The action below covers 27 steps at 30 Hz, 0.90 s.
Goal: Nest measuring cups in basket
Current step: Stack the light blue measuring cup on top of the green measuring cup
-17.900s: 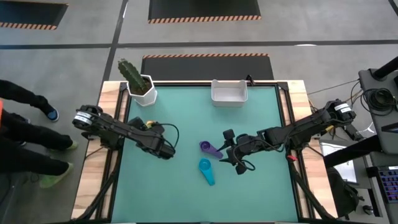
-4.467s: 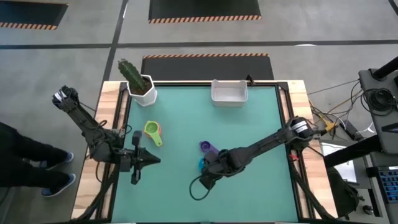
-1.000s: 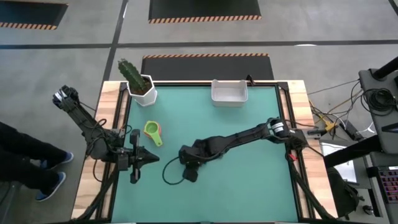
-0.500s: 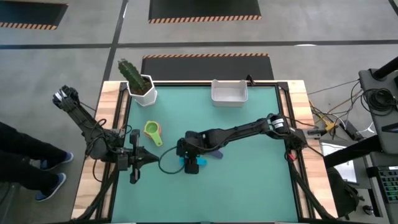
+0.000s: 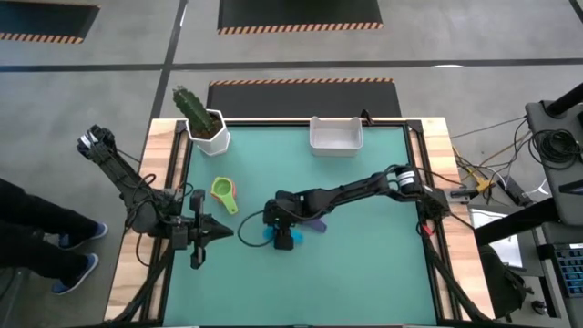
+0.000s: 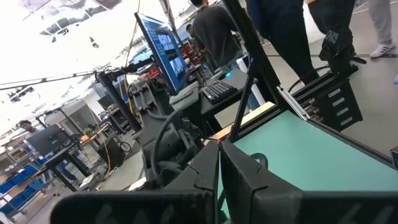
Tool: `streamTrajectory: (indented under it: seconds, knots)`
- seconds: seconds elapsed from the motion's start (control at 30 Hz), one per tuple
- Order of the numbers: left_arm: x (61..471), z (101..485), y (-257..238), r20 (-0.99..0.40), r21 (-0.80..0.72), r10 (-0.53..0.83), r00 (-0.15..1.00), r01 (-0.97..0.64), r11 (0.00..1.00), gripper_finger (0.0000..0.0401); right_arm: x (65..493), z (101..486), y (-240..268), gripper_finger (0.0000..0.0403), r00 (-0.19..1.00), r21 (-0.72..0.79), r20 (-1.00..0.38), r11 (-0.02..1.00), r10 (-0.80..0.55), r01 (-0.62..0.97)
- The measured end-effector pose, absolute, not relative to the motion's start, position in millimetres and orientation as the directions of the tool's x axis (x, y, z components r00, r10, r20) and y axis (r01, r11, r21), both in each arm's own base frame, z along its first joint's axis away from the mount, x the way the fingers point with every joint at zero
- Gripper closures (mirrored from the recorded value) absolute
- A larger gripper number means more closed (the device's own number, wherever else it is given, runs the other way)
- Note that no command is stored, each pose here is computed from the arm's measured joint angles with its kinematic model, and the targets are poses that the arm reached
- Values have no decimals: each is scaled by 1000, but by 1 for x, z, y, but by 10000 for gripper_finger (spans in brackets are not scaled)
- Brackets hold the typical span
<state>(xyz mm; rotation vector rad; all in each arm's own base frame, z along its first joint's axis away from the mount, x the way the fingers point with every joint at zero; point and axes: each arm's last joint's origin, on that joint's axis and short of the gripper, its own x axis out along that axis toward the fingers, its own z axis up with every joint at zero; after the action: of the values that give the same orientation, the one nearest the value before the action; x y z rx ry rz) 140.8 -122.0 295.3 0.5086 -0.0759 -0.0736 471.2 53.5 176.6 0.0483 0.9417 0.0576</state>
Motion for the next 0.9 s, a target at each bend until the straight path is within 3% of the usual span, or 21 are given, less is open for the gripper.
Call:
streamTrajectory:
  seconds: [0.3, 0.63, 0.9]
  knots:
    - [141, 295, -122, 54, 489, -89, 995, 52, 871, 401, 466, 156, 51, 238, 599, 126, -794, 992, 105, -6]
    - [141, 295, -122, 54, 494, -90, 994, 51, 868, 401, 468, 156, 51, 381, 617, 162, -778, 987, 122, 10]
    - [140, 297, -120, 64, 491, -56, 996, 18, 871, 401, 475, 169, 45, 393, 650, 224, -751, 971, 116, 84]
